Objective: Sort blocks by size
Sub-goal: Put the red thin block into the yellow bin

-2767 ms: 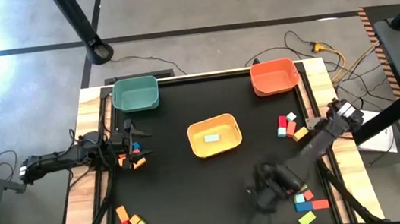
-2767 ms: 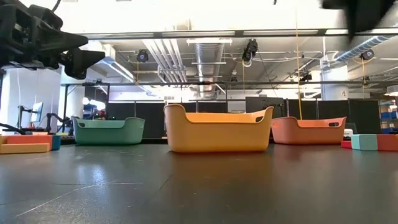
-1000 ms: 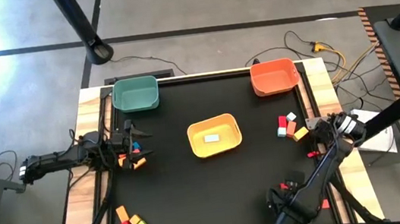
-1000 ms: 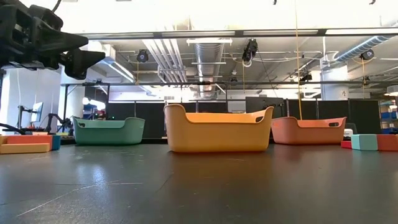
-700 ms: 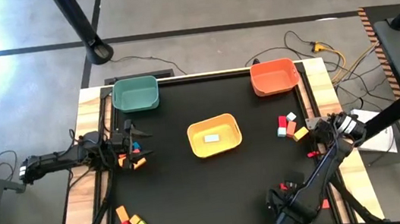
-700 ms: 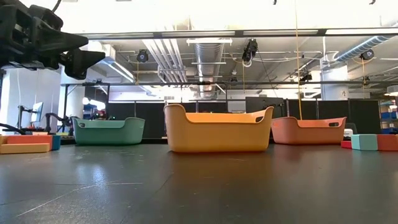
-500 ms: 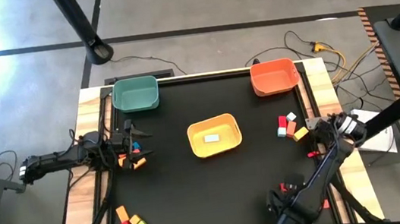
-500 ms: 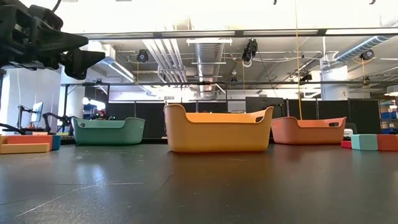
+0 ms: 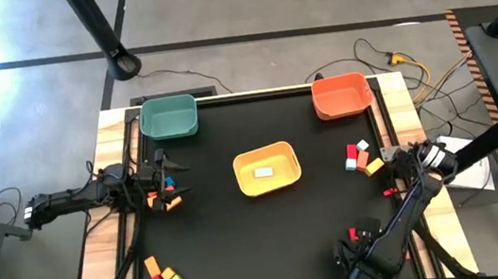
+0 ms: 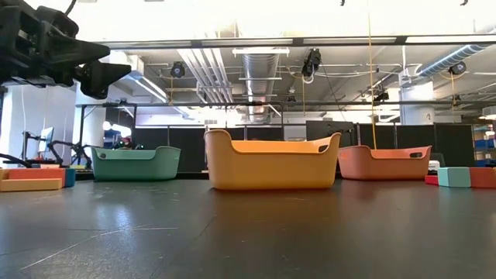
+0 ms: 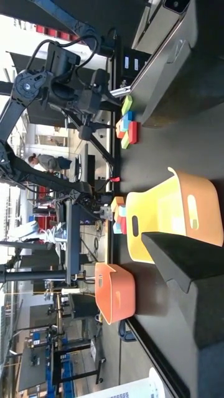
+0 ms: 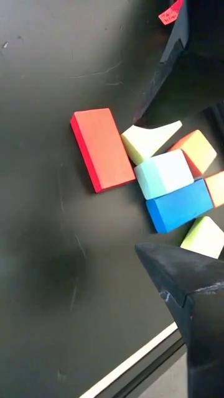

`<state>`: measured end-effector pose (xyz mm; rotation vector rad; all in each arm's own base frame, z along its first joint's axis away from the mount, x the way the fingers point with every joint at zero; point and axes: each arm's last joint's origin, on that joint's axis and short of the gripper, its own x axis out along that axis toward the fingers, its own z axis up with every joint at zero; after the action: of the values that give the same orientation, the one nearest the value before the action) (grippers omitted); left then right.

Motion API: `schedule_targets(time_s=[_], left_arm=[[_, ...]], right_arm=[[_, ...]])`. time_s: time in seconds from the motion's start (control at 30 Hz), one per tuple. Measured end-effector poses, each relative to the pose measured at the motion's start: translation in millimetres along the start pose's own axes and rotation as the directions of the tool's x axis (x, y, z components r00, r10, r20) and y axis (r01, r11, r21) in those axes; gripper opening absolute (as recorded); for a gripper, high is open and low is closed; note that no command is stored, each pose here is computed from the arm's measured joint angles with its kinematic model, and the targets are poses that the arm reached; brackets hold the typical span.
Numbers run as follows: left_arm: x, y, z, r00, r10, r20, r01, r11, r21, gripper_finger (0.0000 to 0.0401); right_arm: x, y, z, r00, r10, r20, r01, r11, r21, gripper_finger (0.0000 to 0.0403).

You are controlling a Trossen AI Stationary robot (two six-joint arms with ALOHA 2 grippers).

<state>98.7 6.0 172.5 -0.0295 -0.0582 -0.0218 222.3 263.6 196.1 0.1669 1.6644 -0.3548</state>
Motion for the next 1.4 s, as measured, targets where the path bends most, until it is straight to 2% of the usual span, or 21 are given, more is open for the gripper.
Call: schedule_targets(time_s=[0.6, 1.4], left_arm=[[0.0, 0.0, 0.0, 1.000, 0.000, 0.000, 0.000, 1.000, 0.000, 0.0274], [0.0, 0.0, 0.0, 1.000, 0.000, 0.000, 0.000, 1.000, 0.000, 0.0274]], right_arm=[[0.9, -9.4, 21.3, 1.000, 0.002, 0.002, -0.002, 1.000, -0.012, 0.0289], [2.1, -10.1, 22.2, 1.000, -0.009, 0.023, 0.010, 1.000, -0.009, 0.0290]])
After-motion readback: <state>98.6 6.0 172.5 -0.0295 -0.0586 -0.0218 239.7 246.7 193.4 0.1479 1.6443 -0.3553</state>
